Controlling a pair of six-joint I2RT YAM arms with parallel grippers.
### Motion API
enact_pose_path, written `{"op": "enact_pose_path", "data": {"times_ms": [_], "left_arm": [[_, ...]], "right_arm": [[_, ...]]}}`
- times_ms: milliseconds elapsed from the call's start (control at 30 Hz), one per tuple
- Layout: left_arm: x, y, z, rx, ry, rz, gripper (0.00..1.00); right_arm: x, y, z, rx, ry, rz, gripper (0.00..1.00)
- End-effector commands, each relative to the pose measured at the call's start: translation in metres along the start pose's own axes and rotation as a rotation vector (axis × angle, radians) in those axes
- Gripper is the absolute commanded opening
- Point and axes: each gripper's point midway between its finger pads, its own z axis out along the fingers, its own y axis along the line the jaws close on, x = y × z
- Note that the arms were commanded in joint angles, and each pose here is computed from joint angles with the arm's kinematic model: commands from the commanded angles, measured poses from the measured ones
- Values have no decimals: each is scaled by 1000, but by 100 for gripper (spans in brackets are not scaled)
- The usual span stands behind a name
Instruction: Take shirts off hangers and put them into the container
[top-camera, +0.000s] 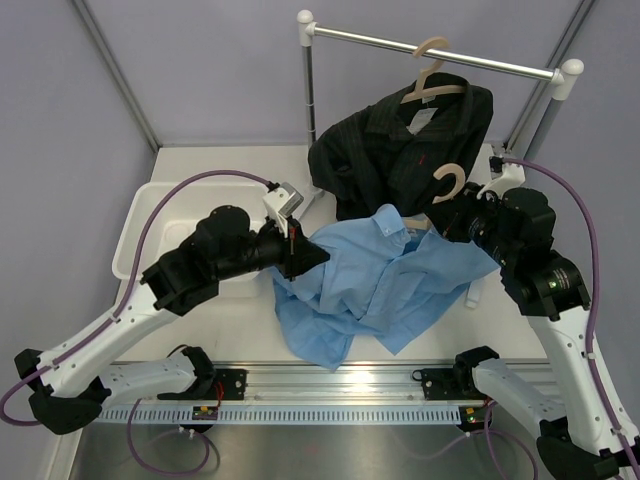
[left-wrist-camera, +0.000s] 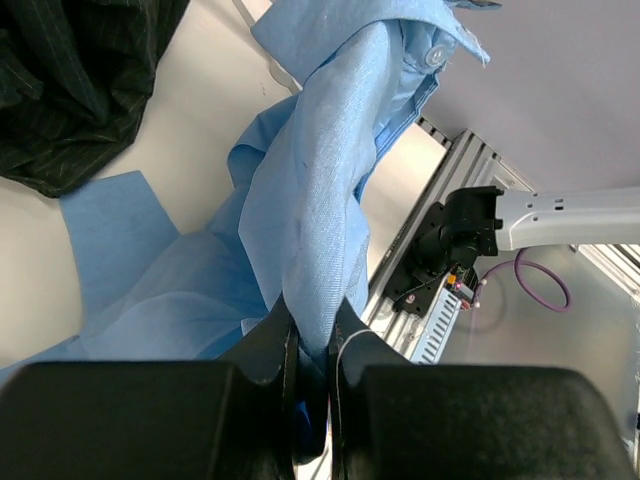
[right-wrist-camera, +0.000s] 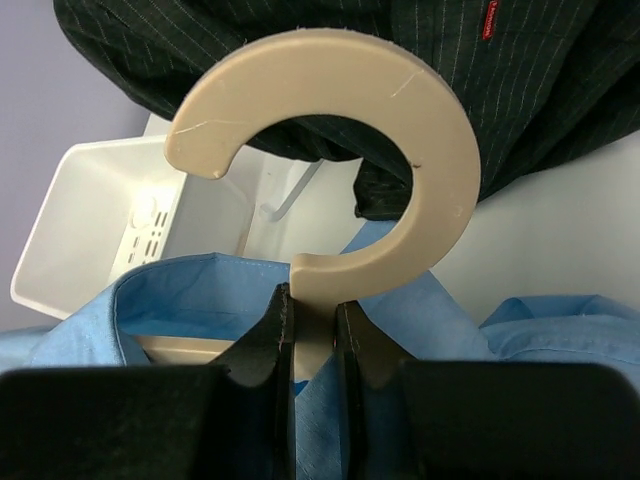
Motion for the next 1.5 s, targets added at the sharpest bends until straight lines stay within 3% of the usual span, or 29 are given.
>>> {"op": "enact_pose_path", "data": {"times_ms": [0, 233, 367, 467, 600, 733, 800, 867, 900, 933, 1000, 1067, 1133, 1233, 1333, 1467], "left_arm": [[-20, 24, -36, -170, -61, 34, 0], [-5, 10, -22, -61, -13, 25, 24], [2, 0, -15, 11, 8, 20, 45], [5, -4, -12, 40, 19, 21, 48], [5, -6, -9, 61, 14, 26, 44], [7, -4, -4, 57, 25, 25, 48], [8, -3, -2, 57, 31, 24, 46], [8, -2, 1, 51, 29, 24, 25], [8, 0, 1, 40, 28, 21, 3], [6, 5, 2, 13, 22, 18, 0], [4, 17, -4, -69, 1, -6, 0], [-4, 52, -21, -288, -62, -28, 0], [-25, 81, -61, -494, -211, -38, 0], [-54, 95, -129, -654, -421, -43, 0], [-66, 98, -173, -735, -494, -49, 0], [-49, 104, -177, -769, -439, -71, 0]], "right_arm": [[-30, -77, -15, 402, -167, -62, 0], [-38, -54, -18, 291, -191, -37, 0], [-46, -34, -24, 206, -197, -29, 0], [-52, -25, -30, 171, -207, -18, 0], [-56, -15, -39, 132, -222, -5, 0], [-58, -4, -47, 79, -228, 10, 0], [-60, 0, -51, 64, -233, 10, 0], [-60, 2, -54, 54, -234, 12, 0], [-60, 5, -58, 42, -239, 15, 0], [-60, 5, -59, 43, -239, 15, 0], [-64, 0, -64, 75, -257, 17, 0], [-62, -12, -67, 137, -257, 20, 0], [-59, -28, -68, 217, -270, 25, 0], [-55, -52, -67, 332, -283, 47, 0], [-47, -76, -63, 459, -290, 93, 0], [-48, -75, -61, 445, -326, 163, 0]]}}
